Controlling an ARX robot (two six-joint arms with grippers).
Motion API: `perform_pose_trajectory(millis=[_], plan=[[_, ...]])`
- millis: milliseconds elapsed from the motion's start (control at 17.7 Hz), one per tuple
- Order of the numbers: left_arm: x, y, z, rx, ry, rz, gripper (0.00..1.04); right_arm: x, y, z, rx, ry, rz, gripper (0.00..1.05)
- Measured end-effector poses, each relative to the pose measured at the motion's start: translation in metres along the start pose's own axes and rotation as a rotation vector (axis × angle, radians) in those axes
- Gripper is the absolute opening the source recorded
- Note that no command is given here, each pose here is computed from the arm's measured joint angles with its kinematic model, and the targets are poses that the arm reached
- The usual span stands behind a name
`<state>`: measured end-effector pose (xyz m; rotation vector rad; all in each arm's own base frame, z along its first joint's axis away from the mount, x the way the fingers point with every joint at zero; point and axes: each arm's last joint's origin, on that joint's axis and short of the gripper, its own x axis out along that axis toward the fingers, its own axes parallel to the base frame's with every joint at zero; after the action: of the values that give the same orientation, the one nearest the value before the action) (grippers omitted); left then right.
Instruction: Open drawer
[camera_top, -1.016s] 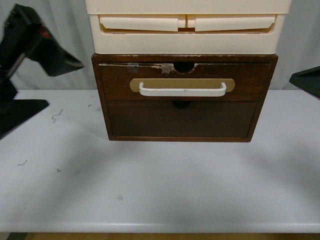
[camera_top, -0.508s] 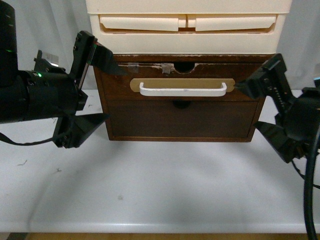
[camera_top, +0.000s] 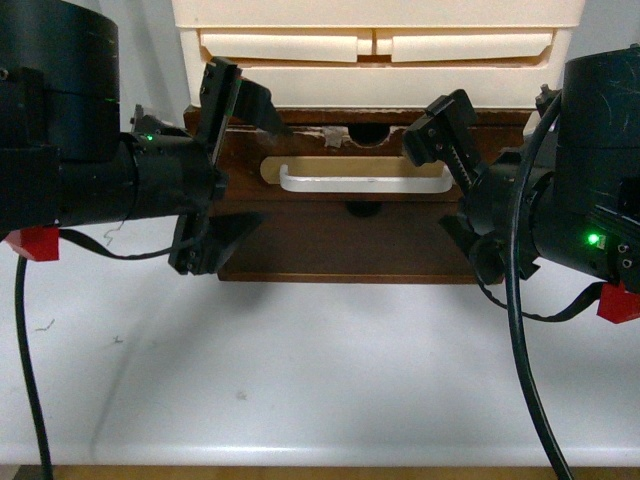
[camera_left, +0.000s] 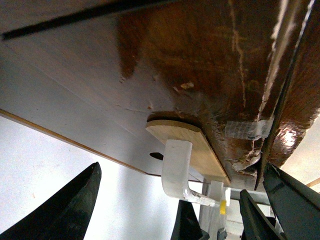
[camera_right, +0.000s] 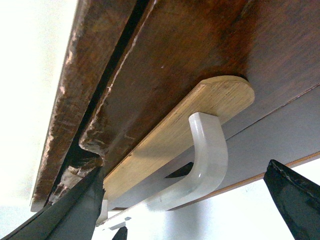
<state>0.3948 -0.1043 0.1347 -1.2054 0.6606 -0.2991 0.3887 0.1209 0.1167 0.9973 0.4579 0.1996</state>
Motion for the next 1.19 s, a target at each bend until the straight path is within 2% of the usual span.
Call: perform_pose_trajectory(millis=[56, 113, 169, 226, 395, 452, 621, 790, 1185], plan=[[0.008, 0.001, -0.005, -0.014, 0.016, 0.009, 0.98, 0.007, -0.001, -0.002, 0.008, -0.02, -0.041, 0.98], [0.012, 0.004, -0.007, -0.024, 0.017, 0.025, 0.9, 0.011, -0.003, -0.002, 0.011, -0.03, -0.062, 0.98], [0.013, 0.004, -0.008, -0.026, 0.019, 0.027, 0.82, 0.013, -0.003, -0.004, 0.017, -0.031, -0.058, 0.93], [0.014, 0.004, -0.009, -0.029, 0.016, 0.029, 0.72, 0.015, 0.0, -0.004, 0.02, -0.03, -0.056, 0.84], [0.015, 0.001, -0.009, -0.03, 0.017, 0.026, 0.5, 0.022, 0.01, -0.01, 0.012, -0.017, -0.033, 0.6], [0.015, 0.002, -0.009, -0.03, 0.017, 0.026, 0.39, 0.024, 0.013, -0.011, 0.01, -0.014, -0.027, 0.52], [0.014, 0.002, -0.009, -0.04, 0.01, 0.024, 0.18, 0.027, 0.012, -0.018, 0.031, 0.007, -0.03, 0.33], [0.008, 0.003, -0.01, -0.09, -0.008, 0.02, 0.13, 0.026, 0.013, -0.021, 0.166, 0.014, -0.008, 0.23], [-0.011, 0.005, -0.018, -0.085, 0.006, 0.034, 0.11, 0.01, 0.011, -0.033, 0.196, 0.028, 0.008, 0.22]])
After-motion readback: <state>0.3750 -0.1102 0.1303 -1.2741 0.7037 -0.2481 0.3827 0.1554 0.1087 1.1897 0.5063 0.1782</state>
